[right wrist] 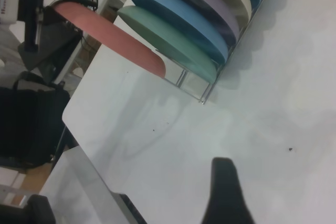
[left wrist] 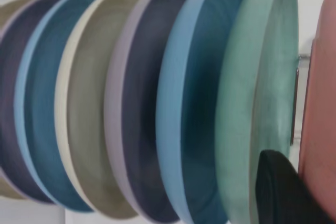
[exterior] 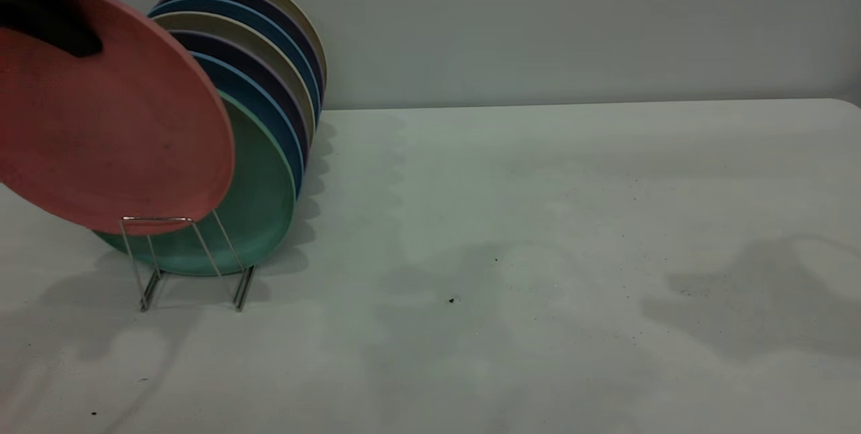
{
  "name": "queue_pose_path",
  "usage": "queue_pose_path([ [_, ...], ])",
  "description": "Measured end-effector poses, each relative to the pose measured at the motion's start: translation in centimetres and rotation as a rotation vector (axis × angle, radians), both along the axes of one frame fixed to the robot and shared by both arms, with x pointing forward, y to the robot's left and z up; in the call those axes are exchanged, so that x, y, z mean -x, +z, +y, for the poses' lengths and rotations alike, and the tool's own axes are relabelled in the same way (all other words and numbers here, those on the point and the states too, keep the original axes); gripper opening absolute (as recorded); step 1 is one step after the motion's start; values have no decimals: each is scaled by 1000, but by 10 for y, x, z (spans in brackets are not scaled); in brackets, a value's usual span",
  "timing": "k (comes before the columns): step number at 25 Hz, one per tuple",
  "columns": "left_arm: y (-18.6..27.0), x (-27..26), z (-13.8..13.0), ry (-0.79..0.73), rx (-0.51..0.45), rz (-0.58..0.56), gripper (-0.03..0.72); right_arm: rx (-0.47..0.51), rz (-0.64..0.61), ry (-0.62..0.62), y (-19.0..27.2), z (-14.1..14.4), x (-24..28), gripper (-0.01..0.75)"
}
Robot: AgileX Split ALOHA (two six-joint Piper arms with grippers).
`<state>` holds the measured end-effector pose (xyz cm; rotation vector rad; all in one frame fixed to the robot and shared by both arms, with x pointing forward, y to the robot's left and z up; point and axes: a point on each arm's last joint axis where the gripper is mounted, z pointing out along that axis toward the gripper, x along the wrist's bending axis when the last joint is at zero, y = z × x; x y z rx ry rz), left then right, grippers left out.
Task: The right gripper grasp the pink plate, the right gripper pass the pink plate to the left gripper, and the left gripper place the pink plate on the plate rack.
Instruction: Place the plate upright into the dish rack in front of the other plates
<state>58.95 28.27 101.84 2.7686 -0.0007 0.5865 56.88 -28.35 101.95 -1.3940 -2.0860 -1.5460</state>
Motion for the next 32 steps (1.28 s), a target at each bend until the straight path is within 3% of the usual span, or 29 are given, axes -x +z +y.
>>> queue_pose_path([
  [11, -14, -3, -3, -8, 33, 55, 143, 0, 0, 0, 0, 0, 0, 547],
  [21, -17, -2, -3, -10, 37, 85, 444, 0, 0, 0, 0, 0, 0, 547],
  [32, 21, 17, -5, 20, 68, 41, 474, -15, 15, -14, 1, 0, 0, 547],
])
